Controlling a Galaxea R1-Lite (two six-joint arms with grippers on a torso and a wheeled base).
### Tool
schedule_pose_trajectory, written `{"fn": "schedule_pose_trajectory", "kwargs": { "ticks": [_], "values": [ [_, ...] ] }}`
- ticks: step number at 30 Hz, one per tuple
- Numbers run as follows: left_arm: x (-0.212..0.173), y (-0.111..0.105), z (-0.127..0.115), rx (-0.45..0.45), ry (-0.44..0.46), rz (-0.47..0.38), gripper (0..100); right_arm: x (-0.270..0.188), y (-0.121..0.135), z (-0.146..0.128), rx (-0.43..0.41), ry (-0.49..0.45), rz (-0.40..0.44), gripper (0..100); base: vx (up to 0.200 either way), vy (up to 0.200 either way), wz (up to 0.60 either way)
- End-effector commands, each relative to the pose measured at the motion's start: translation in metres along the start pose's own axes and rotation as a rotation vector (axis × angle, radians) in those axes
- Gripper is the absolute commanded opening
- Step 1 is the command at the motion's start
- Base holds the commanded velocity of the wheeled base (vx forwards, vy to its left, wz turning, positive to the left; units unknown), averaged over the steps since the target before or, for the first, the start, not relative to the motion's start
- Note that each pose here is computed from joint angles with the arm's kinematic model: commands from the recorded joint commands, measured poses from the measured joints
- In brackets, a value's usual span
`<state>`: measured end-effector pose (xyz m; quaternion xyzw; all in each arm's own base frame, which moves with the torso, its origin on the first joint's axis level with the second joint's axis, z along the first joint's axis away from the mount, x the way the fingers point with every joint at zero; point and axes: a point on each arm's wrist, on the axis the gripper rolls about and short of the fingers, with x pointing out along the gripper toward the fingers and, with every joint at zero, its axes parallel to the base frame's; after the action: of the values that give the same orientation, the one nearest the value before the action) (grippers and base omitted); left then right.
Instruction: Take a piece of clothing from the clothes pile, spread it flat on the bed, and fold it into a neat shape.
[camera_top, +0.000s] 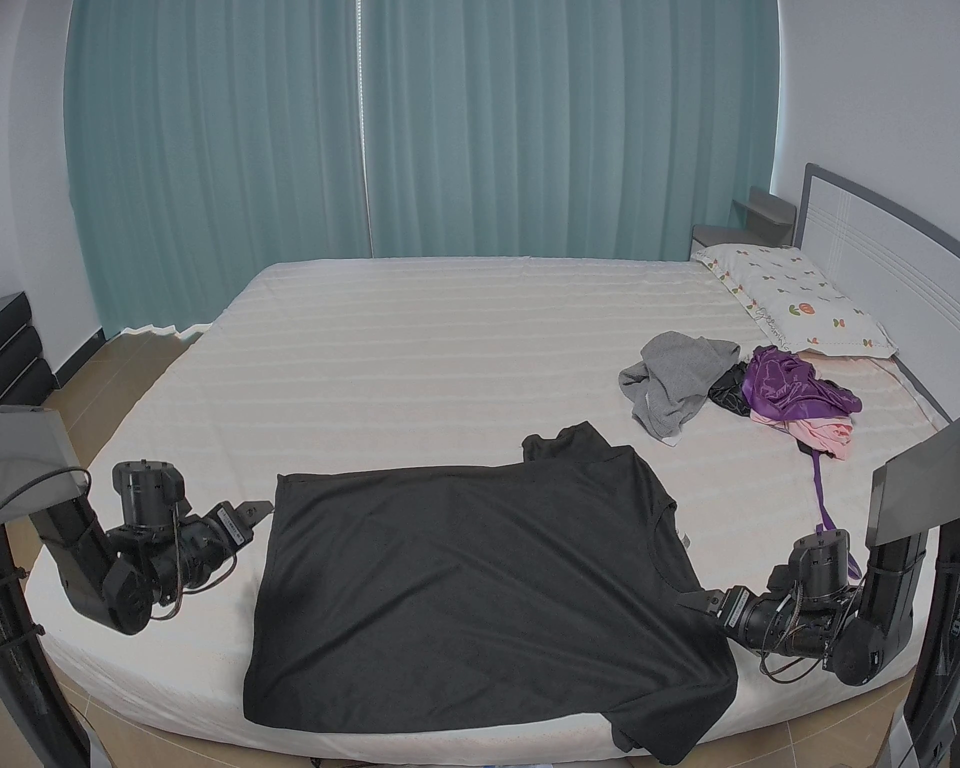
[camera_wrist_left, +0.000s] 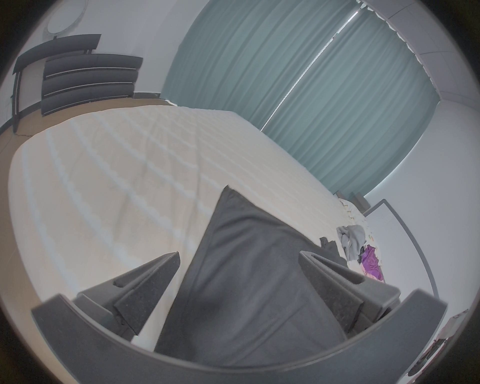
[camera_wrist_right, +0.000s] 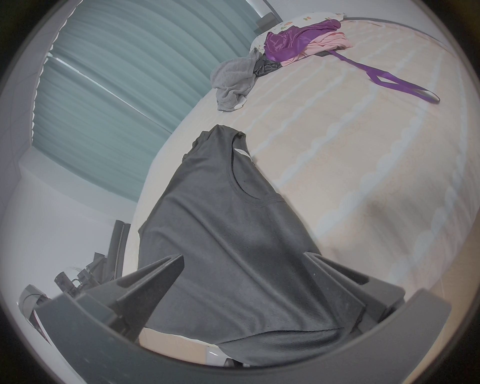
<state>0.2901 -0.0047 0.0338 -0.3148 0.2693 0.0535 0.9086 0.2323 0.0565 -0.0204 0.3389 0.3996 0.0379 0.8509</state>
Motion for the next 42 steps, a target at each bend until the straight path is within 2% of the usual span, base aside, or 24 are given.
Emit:
{"fn": "schedule_pose_trajectory", "kwargs": {
  "ticks": [1, 4, 10, 14, 18, 21, 26, 29, 33, 42],
  "values": [
    [0.05, -0.015, 0.025, -0.004, 0.004, -0.04, 100, 0.002, 0.003, 0.006, 0.071, -0.023, 0.057, 100, 0.0, 0.0, 0.0],
    [0.075, -0.022, 0.033, 0.0, 0.026, -0.037, 100, 0.002, 0.005, 0.007, 0.097, -0.035, 0.076, 100, 0.0, 0.0, 0.0],
    [0.13, -0.035, 0.057, 0.0, 0.011, -0.069, 100, 0.005, 0.004, 0.007, 0.122, -0.022, 0.096, 100, 0.0, 0.0, 0.0],
    [0.157, -0.031, 0.051, -0.005, 0.094, -0.014, 100, 0.008, 0.0, 0.004, 0.125, -0.004, 0.081, 100, 0.0, 0.0, 0.0],
    [0.179, -0.028, 0.047, -0.012, 0.117, -0.04, 100, 0.011, -0.003, 0.001, 0.128, 0.01, 0.069, 100, 0.0, 0.0, 0.0],
    [0.181, -0.029, 0.05, -0.018, 0.106, -0.054, 100, 0.012, -0.003, 0.001, 0.127, 0.01, 0.071, 100, 0.0, 0.0, 0.0],
    [0.182, -0.031, 0.057, -0.089, 0.086, -0.064, 100, 0.013, -0.003, -0.002, 0.12, 0.009, 0.081, 100, 0.0, 0.0, 0.0],
    [0.187, -0.027, 0.056, -0.085, 0.078, -0.06, 100, 0.013, -0.004, -0.003, 0.118, 0.003, 0.088, 100, 0.0, 0.0, 0.0],
    [0.197, -0.024, 0.06, -0.087, 0.02, -0.084, 100, 0.014, -0.004, -0.003, 0.119, 0.005, 0.085, 100, 0.0, 0.0, 0.0],
    [0.201, -0.017, 0.06, -0.073, 0.016, -0.07, 100, 0.014, -0.004, -0.003, 0.118, 0.006, 0.086, 100, 0.0, 0.0, 0.0]
  ]
}}
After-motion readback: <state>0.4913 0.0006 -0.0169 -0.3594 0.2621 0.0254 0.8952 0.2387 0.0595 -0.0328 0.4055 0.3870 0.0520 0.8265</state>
